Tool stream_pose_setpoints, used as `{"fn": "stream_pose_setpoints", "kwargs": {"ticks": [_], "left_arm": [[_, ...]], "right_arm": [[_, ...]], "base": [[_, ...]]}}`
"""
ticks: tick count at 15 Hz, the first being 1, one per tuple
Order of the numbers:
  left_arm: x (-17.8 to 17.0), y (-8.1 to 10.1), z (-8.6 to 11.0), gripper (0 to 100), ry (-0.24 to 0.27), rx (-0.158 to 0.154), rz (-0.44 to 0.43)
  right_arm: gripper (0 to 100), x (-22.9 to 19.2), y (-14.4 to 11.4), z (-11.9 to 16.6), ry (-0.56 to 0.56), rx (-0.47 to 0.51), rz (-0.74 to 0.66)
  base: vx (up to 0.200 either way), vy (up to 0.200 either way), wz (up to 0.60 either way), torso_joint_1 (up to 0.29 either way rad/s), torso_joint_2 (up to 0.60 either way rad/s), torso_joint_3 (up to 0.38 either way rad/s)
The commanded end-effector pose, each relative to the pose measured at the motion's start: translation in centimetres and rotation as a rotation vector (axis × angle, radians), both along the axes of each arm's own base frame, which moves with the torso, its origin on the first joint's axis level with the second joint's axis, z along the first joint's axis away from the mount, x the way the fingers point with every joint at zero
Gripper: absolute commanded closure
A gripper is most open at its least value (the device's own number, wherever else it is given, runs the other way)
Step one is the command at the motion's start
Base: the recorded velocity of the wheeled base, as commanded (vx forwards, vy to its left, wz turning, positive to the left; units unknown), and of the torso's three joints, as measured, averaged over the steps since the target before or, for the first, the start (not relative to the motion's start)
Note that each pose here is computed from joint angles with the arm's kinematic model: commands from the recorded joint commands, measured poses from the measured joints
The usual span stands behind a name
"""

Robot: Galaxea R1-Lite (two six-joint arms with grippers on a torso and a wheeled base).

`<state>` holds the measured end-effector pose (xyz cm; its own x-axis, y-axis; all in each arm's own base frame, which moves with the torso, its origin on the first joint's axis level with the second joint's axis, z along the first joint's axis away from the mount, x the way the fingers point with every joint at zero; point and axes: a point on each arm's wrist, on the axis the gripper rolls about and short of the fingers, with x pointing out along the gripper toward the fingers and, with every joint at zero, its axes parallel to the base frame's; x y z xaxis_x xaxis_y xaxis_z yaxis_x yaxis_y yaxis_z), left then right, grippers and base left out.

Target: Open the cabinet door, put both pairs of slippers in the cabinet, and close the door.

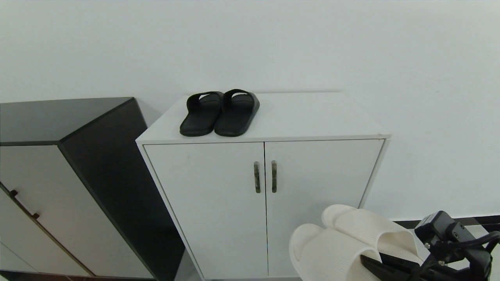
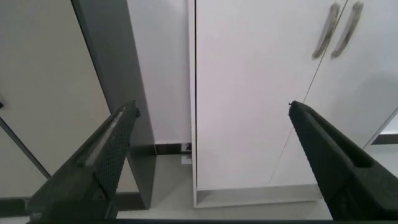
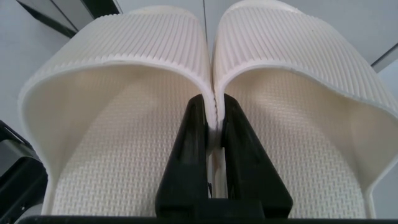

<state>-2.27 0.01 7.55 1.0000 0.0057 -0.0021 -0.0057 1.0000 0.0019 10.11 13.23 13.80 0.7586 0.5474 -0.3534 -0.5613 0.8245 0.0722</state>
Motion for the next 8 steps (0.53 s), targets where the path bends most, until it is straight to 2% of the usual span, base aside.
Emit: {"fn": "stream_pose_setpoints", "kwargs": {"ticks": [1, 2, 3, 4, 5, 6, 8], "left_arm": [[0.3, 0.0, 0.3, 0, 0.033, 0.017, 0.006], [0.1, 0.0, 3.0, 0, -0.04, 0.001, -0.004], [0.1, 0.0, 5.3, 0, -0.053, -0.017, -0.02], [0.4, 0.0, 5.9, 0, -0.037, -0.01, -0.029], [1.6, -0.1, 7.5, 0, 0.017, 0.042, -0.1], [2.2, -0.2, 8.1, 0, 0.038, 0.042, -0.131], [4.4, -0.6, 9.8, 0, 0.082, 0.039, -0.273]], "right_arm": [[100, 0.0, 0.0, 0.1, -0.004, 0.005, 0.0], [100, 0.1, 0.1, 0.2, -0.006, 0.007, 0.0], [100, 0.0, 0.1, 0.1, -0.003, 0.004, 0.002], [100, 0.1, 0.1, 0.1, -0.002, 0.002, 0.002], [100, 0.1, 0.2, 0.1, -0.003, 0.004, 0.002], [100, 0.1, 0.2, 0.2, -0.004, 0.006, 0.001], [100, 0.2, 0.3, 0.4, -0.007, 0.013, 0.001]], "base": [[0.0, 0.0, 0.0, -0.188, 0.5, 0.315], [0.0, 0.0, 0.0, -0.163, 0.49, 0.315], [0.0, 0.0, 0.0, -0.168, 0.49, 0.31], [0.0, 0.0, 0.0, -0.163, 0.49, 0.325], [0.0, 0.0, 0.0, -0.159, 0.47, 0.32], [0.0, 0.0, 0.0, -0.154, 0.48, 0.334], [0.0, 0.0, 0.0, -0.129, 0.47, 0.334]]}}
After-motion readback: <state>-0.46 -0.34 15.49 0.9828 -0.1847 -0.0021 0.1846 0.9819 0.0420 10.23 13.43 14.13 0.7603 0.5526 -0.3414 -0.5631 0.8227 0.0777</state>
